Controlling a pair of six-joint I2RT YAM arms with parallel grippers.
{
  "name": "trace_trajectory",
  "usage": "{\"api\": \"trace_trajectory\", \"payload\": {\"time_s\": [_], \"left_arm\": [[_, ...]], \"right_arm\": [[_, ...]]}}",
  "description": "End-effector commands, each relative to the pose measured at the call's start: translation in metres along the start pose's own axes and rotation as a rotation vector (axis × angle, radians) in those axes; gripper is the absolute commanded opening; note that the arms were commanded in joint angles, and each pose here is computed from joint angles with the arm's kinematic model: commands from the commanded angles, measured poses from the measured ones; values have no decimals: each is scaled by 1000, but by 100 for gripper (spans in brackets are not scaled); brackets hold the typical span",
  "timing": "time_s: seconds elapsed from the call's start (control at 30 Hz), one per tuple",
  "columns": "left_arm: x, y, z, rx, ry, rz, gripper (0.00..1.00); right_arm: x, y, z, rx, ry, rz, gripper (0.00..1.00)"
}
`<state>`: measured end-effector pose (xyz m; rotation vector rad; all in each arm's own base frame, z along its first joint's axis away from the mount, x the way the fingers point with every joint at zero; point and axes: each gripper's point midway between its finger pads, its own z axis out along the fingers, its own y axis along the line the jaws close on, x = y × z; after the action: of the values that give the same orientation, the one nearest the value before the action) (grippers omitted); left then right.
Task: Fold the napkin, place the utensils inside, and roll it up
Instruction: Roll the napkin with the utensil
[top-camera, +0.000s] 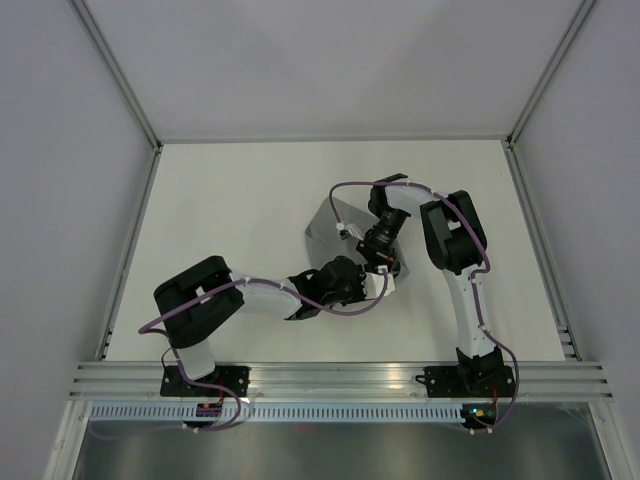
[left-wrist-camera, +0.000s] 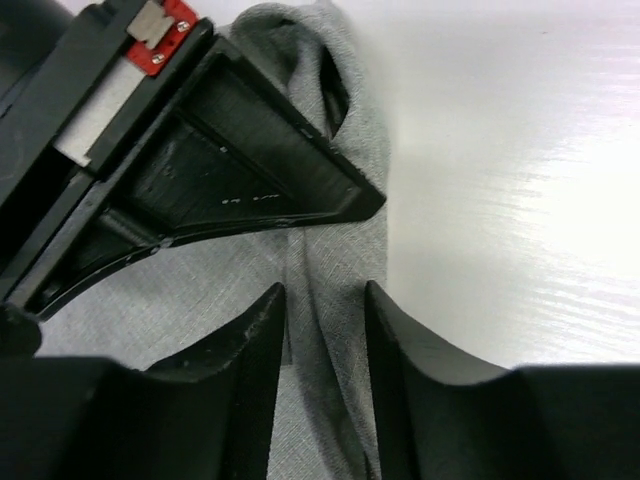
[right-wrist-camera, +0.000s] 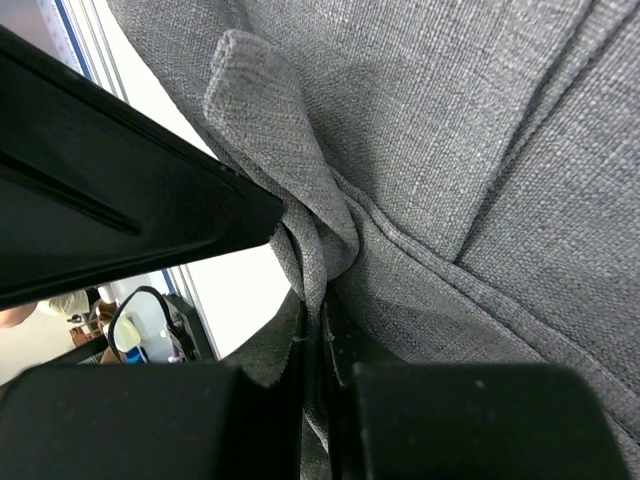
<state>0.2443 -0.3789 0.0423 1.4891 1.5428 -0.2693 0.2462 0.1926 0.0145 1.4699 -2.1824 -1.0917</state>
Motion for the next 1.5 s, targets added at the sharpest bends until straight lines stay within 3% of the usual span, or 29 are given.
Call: {"api": "trace_trajectory", "payload": {"time_s": [0.0, 0.13, 0.43, 0.5, 0.63, 0.73, 1.1, 1.47], "left_arm": [[3, -4, 9, 43, 12, -59, 41], [10, -11, 11, 78, 32, -82, 23], [31, -12, 10, 165, 64, -238, 4], [31, -8, 9, 160, 58, -256, 7], [34, 6, 8, 90, 66, -249, 31], [38, 19, 9, 24, 90, -236, 39], [6, 39, -9, -61, -48, -177, 59], [-30, 35, -17, -212, -119, 64, 61]], "right_arm": [[5, -33, 15, 45, 25, -54, 0], [1, -30, 10, 51, 4, -58, 0], [-21, -4, -17, 78, -115, -86, 8], [-24, -1, -20, 82, -131, -93, 8], [-22, -3, -18, 78, -122, -79, 6], [-17, -7, -13, 67, -106, -66, 5], [-13, -21, -6, 70, -83, -22, 0], [-5, -33, 5, -18, -46, 80, 1]]}}
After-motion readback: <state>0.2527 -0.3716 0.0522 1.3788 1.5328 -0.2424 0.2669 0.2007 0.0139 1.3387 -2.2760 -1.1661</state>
